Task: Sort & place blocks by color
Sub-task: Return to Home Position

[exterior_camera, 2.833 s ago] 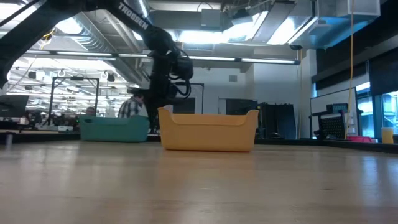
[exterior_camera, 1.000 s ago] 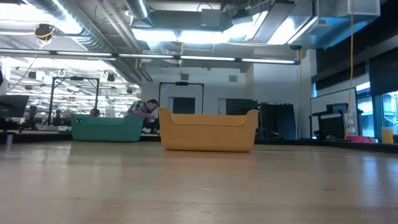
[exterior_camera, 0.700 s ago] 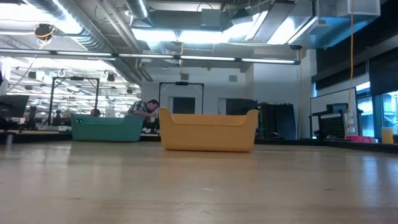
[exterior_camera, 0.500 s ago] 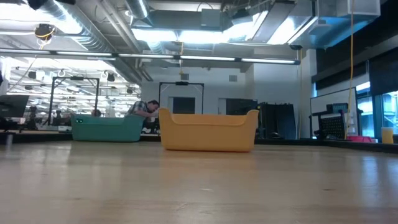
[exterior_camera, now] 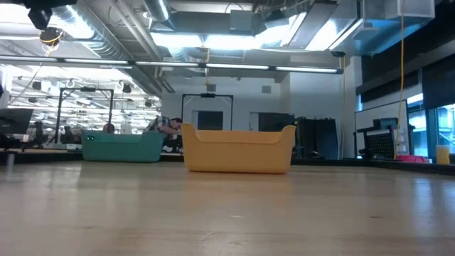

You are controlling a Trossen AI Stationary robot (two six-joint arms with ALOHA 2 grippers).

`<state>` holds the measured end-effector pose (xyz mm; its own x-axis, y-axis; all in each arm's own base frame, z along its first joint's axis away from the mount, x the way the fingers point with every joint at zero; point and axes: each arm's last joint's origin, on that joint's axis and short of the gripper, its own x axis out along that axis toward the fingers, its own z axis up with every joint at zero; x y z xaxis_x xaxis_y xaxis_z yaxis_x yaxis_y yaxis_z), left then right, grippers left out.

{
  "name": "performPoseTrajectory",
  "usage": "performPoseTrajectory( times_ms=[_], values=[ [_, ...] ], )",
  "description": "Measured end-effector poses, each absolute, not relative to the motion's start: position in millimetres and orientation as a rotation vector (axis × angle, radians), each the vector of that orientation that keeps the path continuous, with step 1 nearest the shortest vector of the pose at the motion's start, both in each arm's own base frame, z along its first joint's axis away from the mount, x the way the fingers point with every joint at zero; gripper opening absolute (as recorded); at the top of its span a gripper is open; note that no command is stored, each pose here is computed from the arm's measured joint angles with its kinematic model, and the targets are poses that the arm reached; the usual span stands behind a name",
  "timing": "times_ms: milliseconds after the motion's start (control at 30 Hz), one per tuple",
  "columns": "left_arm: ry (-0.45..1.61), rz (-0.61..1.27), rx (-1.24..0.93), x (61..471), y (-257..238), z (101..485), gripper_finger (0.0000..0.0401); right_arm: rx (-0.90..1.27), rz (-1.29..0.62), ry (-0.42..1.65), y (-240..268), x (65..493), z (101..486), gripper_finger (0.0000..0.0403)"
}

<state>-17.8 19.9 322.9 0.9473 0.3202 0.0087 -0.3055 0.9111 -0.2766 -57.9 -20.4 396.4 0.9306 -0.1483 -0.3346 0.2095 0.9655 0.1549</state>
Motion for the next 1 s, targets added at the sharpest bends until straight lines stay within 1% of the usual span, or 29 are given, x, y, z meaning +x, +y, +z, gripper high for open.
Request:
performPoseTrajectory(
  times_ms=[33, 133, 200, 300, 467, 600, 767, 1000],
  values=[
    [-0.034, 0.313, -0.252, -18, 20, 322, 0.0, 0.193, -0.184, 0.324, -21, -59, 392, 0.0],
    [-0.1, 0.25, -0.246, -15, 18, 328, 0.0, 0.203, -0.178, 0.282, -21, -63, 381, 0.0],
    [-0.092, 0.222, -0.207, -10, 15, 323, 0.0, 0.209, -0.173, 0.249, -21, -63, 372, 0.0],
    [-0.172, 0.143, -0.19, -5, 12, 328, 0.0, 0.209, -0.16, 0.174, -21, -63, 358, 0.0],
    [-0.152, 0.131, -0.165, 15, 7, 311, 0.0, 0.167, -0.133, 0.079, -20, -56, 331, 0.0],
    [-0.166, 0.112, -0.167, 27, 4, 301, 0.0, 0.141, -0.138, 0.127, -17, -42, 323, 0.0],
    [-0.19, 0.098, -0.173, 44, 0, 284, 0.0, 0.128, -0.116, 0.065, -13, -23, 318, 0.0],
    [-0.265, 0.082, -0.126, 67, -6, 256, 0.0, 0.076, -0.011, -0.062, -1, 23, 297, 0.0]
  ],
)
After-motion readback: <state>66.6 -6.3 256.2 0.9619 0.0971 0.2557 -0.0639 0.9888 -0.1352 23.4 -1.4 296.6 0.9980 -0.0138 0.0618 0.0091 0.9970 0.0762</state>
